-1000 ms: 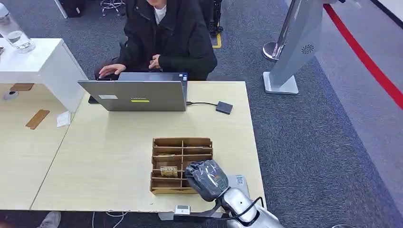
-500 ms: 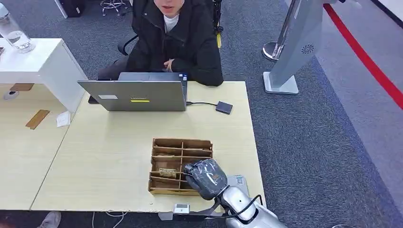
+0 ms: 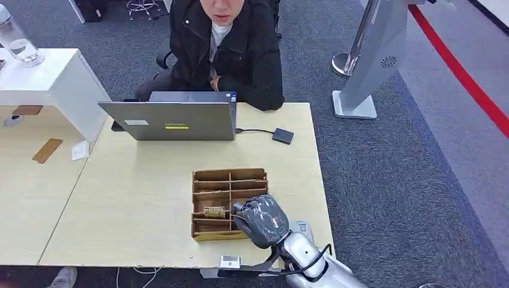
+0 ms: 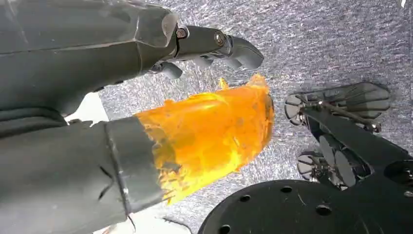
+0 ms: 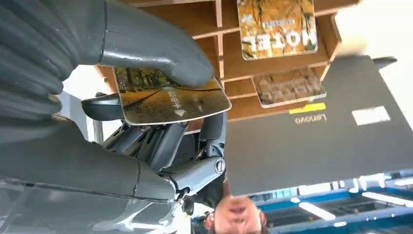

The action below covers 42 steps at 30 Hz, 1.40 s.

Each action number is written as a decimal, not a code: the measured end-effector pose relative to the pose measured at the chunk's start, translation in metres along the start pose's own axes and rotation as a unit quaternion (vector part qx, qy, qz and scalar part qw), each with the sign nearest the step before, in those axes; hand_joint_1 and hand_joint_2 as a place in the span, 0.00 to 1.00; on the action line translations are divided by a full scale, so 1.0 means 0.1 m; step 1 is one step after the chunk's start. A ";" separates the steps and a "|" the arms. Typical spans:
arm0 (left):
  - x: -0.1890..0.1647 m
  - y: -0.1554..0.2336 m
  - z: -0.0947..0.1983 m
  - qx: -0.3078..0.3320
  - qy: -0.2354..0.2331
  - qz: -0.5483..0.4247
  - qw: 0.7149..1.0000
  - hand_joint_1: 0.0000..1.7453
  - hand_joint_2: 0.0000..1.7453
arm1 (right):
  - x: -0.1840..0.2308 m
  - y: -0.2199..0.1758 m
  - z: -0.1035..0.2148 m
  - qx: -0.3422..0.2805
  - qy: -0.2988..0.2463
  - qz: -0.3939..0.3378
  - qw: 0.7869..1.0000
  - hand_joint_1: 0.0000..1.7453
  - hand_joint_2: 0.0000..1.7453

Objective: Pass the card to the sensor for recognition and then transmit it.

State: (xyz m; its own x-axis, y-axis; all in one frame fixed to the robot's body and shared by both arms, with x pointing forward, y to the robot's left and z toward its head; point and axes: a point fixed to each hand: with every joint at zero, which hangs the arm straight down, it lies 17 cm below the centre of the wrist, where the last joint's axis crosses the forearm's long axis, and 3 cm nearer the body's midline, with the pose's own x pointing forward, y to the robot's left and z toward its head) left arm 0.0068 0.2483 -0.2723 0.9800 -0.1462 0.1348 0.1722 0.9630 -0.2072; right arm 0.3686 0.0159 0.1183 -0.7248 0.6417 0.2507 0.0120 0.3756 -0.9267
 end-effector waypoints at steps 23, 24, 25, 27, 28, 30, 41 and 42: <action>1.89 -0.31 0.29 0.310 -0.305 -0.103 0.895 0.00 0.00 | -0.49 -0.73 0.68 -0.114 0.123 0.065 0.984 1.00 1.00; 1.91 -0.31 0.29 0.309 -0.309 -0.104 0.893 0.00 0.00 | -0.51 -0.76 0.70 -0.117 0.126 0.066 0.983 1.00 1.00; 1.91 -0.32 0.30 0.309 -0.312 -0.105 0.892 0.00 0.00 | -0.53 -0.78 0.72 -0.119 0.128 0.068 0.982 1.00 1.00; 1.92 -0.32 0.31 0.309 -0.314 -0.106 0.891 0.00 0.00 | -0.55 -0.81 0.76 -0.123 0.132 0.069 0.981 1.00 1.00; 1.93 -0.32 0.31 0.310 -0.315 -0.107 0.891 0.00 0.00 | -0.57 -0.82 0.78 -0.124 0.135 0.069 0.981 1.00 1.00; 1.92 -0.31 0.31 0.312 -0.312 -0.107 0.891 0.00 0.00 | -0.59 -0.85 0.81 -0.127 0.139 0.070 0.980 1.00 1.00; 1.81 -0.24 0.27 0.325 -0.278 -0.090 0.899 0.00 0.00 | -0.70 -0.93 1.03 -0.149 0.176 0.040 0.972 1.00 1.00; 1.80 -0.23 0.26 0.325 -0.274 -0.088 0.901 0.00 0.00 | -0.71 -0.93 1.04 -0.150 0.178 0.037 0.972 1.00 1.00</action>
State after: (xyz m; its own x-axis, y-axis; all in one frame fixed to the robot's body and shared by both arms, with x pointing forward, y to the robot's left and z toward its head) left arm 0.1764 0.2052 -0.2182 0.7161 -0.3486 0.6047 0.0514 0.8904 0.4523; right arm 0.3469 -0.1342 0.1575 -0.4315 0.8444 0.3175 0.2934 0.4642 -0.8357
